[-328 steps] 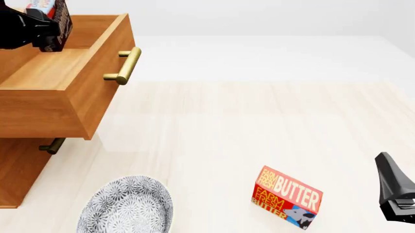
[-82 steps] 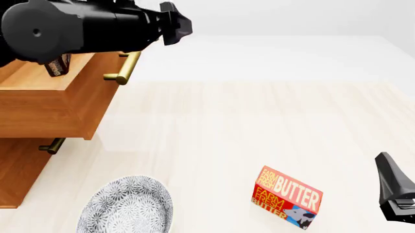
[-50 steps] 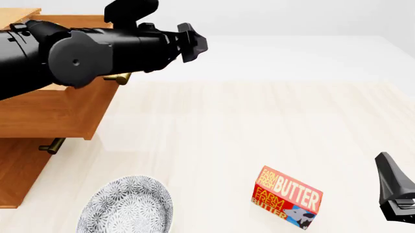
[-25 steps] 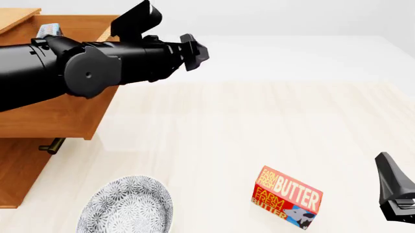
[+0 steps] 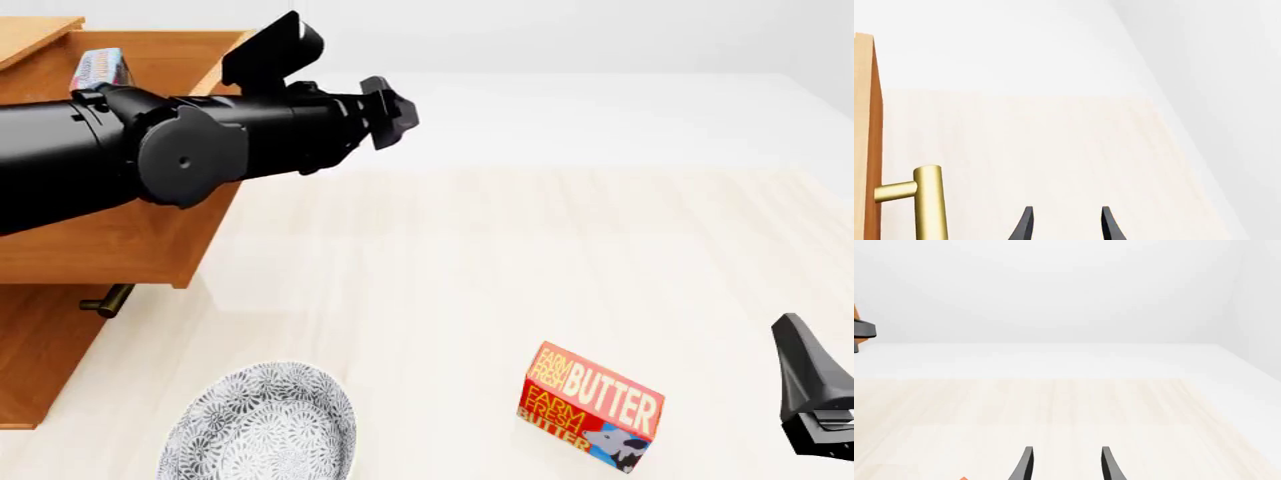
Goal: Put the chocolate pudding in the top drawer of the cabinet and close it.
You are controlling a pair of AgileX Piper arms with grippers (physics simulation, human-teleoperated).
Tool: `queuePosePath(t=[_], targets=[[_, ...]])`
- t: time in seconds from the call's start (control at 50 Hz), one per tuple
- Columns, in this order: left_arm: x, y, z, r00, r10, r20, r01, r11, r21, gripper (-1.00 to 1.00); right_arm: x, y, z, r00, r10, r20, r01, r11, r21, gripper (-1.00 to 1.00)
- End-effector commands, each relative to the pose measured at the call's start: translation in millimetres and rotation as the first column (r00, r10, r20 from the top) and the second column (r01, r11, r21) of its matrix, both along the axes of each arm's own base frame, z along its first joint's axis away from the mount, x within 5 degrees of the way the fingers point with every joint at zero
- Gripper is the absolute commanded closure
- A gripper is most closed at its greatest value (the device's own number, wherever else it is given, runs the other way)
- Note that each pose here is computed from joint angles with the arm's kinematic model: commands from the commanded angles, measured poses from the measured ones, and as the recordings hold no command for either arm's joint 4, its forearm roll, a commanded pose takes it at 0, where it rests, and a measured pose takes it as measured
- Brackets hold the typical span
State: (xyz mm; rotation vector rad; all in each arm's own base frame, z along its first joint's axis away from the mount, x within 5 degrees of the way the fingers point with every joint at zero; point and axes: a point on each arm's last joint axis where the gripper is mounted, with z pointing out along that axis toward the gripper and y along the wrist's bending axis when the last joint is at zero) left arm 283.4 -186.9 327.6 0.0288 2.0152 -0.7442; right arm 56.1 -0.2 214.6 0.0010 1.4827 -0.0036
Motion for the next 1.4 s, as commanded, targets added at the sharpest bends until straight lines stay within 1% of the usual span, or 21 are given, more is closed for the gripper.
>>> queuePosePath(t=[0.02,0.32,0.38,0.48,0.5,0.58,0.62,0.64,0.66,0.7,0.96,1.14,1.4], targets=[[5,6,-5,1.0,0.026,-0.01,-0.026,1.0,-0.001,-1.0,0,0,0,1.0,0.0,0.0,0.0,1.0,0.0,-1.0],[10,20,-9,0.998,0.068,-0.017,-0.068,0.998,0.002,-1.0,0,0,0,1.0,0.0,0.0,0.0,1.0,0.0,-1.0],[10,21,-6,0.997,0.07,-0.015,-0.069,0.998,0.002,-1.0,0,0,0,1.0,0.0,0.0,0.0,1.0,0.0,-1.0],[11,28,-6,0.996,0.088,-0.014,-0.088,0.996,0.01,-1.0,0,0,0,1.0,0.0,0.0,0.0,1.0,0.0,-1.0],[12,29,-10,0.996,0.093,-0.017,-0.093,0.996,0.012,-1.0,0,0,0,1.0,0.0,0.0,0.0,1.0,0.0,-1.0],[13,31,-11,0.995,0.098,-0.018,-0.098,0.995,0.016,-1.0,0,0,0,1.0,0.0,0.0,0.0,1.0,0.0,-1.0],[14,34,-8,0.995,0.103,-0.016,-0.102,0.994,0.025,-1.0,0,0,0,1.0,0.0,0.0,0.0,1.0,0.0,-1.0],[15,36,-8,0.994,0.105,-0.013,-0.104,0.994,0.04,-1.0,0,0,0,1.0,0.0,0.0,0.0,1.0,0.0,-1.0],[14,36,-8,0.994,0.107,-0.015,-0.107,0.994,0.031,-1.0,0,0,0,1.0,0.0,0.0,0.0,1.0,0.0,-1.0],[13,39,-8,0.993,0.114,-0.017,-0.113,0.993,0.032,-1.0,0,0,0,1.0,0.0,0.0,0.0,1.0,0.0,-1.0],[14,46,-9,0.992,0.129,-0.017,-0.128,0.991,0.05,-1.0,0,0,0,1.0,0.0,0.0,0.0,1.0,0.0,-1.0],[14,50,-11,0.99,0.141,-0.021,-0.14,0.989,0.048,-1.0,0,0,0,1.0,0.0,0.0,0.0,1.0,0.0,-1.0],[21,59,-16,0.986,0.167,-0.024,-0.165,0.984,0.066,-1.0,0,0,0,1.0,0.0,0.0,0.0,1.0,0.0,-1.0]])
